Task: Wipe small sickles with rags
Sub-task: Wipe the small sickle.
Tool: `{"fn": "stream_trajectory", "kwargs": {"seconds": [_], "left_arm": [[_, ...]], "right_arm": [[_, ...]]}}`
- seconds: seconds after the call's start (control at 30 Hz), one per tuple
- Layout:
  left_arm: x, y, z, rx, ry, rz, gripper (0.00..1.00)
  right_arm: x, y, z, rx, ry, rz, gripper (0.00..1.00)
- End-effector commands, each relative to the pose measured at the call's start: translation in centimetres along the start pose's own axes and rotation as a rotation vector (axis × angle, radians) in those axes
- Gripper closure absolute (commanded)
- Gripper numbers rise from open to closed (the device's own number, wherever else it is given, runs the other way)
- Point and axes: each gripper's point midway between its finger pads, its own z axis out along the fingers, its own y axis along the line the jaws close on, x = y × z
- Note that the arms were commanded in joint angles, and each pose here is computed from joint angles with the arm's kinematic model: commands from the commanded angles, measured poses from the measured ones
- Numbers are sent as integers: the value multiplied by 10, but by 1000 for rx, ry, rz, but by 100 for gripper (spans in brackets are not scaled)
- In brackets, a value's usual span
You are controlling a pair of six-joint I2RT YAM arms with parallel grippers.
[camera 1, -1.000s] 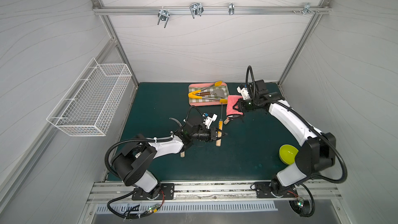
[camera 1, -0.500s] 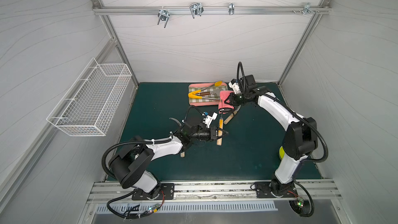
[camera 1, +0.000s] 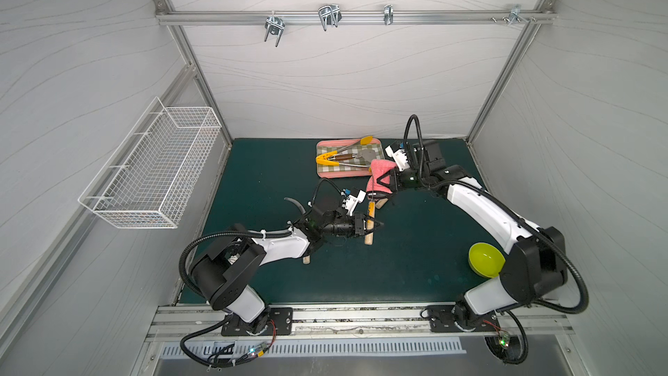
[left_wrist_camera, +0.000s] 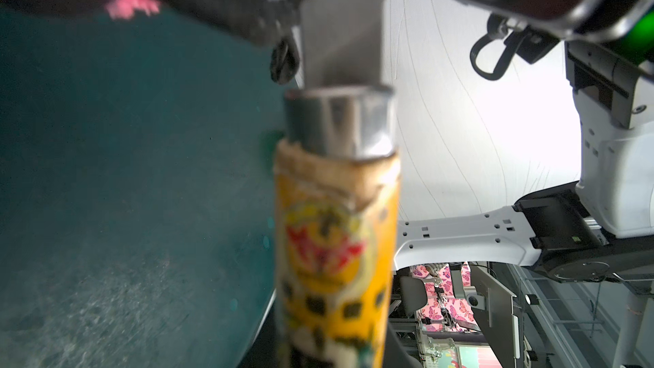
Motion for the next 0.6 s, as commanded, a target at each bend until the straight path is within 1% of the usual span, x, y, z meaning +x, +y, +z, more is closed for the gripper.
{"fn": "stream_trajectory", "kwargs": {"seconds": [0.0, 0.13, 0.27, 0.33, 0.43, 0.5, 0.57], "left_arm": [[-1, -10, 9, 42, 34, 17, 100], [-7, -14, 10, 48, 32, 32, 100], [-16, -19, 7, 52, 20, 46, 100], [-19, -21, 5, 52, 15, 50, 100], [-20, -25, 4, 57, 16, 60, 100], [-20, -28, 1, 61, 13, 62, 100], [-18, -32, -2, 68, 11, 64, 100]], "right_arm": [[-7, 55, -16, -158, -57, -146, 100], [11, 72, -31, -191, -42, -171, 100], [28, 72, -55, -137, -53, -176, 100], [32, 62, -65, -78, -61, -161, 100], [28, 35, -80, 11, -82, -90, 100], [24, 13, -82, 83, -73, -37, 100], [16, -7, -82, 163, -64, -12, 100]]}}
